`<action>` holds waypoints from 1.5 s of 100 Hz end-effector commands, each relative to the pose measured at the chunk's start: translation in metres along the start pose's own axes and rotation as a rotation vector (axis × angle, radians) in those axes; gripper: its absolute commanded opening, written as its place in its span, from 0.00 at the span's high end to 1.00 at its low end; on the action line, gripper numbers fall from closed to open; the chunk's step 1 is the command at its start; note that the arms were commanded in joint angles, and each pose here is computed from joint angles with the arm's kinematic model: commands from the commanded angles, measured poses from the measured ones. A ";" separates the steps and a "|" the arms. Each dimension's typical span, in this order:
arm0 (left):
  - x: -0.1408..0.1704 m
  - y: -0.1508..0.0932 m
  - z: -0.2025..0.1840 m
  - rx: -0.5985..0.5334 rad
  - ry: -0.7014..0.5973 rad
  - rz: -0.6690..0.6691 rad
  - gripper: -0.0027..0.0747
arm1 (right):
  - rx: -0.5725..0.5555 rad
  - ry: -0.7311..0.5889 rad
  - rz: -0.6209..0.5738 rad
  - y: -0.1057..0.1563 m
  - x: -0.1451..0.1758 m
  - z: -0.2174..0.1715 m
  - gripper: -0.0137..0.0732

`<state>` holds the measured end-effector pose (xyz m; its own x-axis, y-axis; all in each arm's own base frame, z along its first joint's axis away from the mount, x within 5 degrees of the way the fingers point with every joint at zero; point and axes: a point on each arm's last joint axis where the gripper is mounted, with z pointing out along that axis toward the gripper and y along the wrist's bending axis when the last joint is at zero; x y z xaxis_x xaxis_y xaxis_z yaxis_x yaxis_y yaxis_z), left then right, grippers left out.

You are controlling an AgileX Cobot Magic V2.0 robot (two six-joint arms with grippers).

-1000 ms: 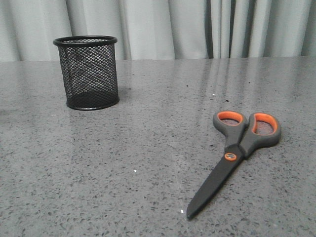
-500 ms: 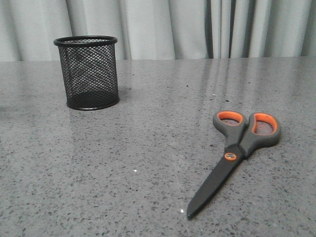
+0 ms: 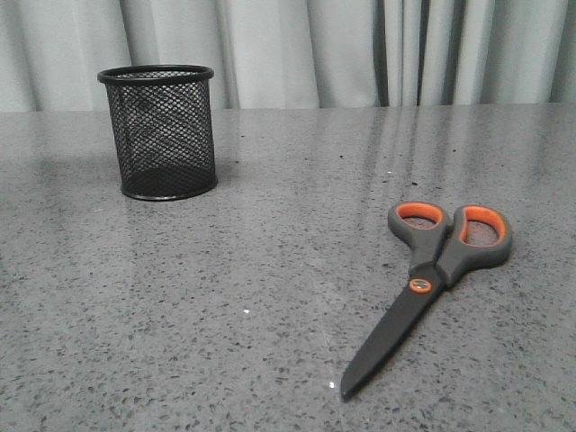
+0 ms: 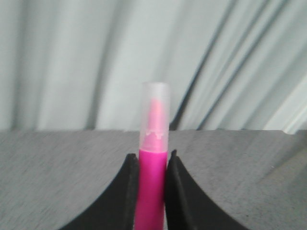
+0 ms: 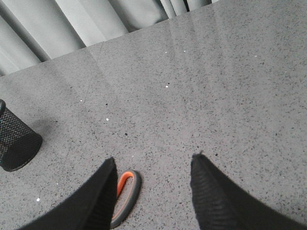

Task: Put pen and scissors into bin
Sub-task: 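Lower the marker into the mesh cup and open the left gripper, then lower the right gripper over the grey-and-orange scissors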

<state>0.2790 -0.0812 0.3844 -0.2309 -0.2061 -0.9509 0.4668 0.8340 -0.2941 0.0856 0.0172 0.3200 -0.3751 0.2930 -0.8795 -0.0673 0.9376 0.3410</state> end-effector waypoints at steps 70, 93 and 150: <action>0.062 -0.004 0.073 0.235 0.149 0.059 0.95 | -0.025 -0.092 -0.008 0.005 -0.015 -0.003 0.47; 0.063 -0.004 0.073 0.239 0.144 0.110 0.48 | -0.025 -0.092 -0.008 0.005 -0.015 -0.003 0.47; -0.060 -0.088 -0.104 0.323 -0.374 0.396 0.66 | -0.218 0.122 -0.172 0.057 -0.100 0.024 0.48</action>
<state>0.1948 -0.0965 0.4505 0.1922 -0.0806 -0.9780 0.7029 0.7068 0.0799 0.1218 0.0393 0.4071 -0.4257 0.1233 -0.8964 -0.2880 0.9207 0.2634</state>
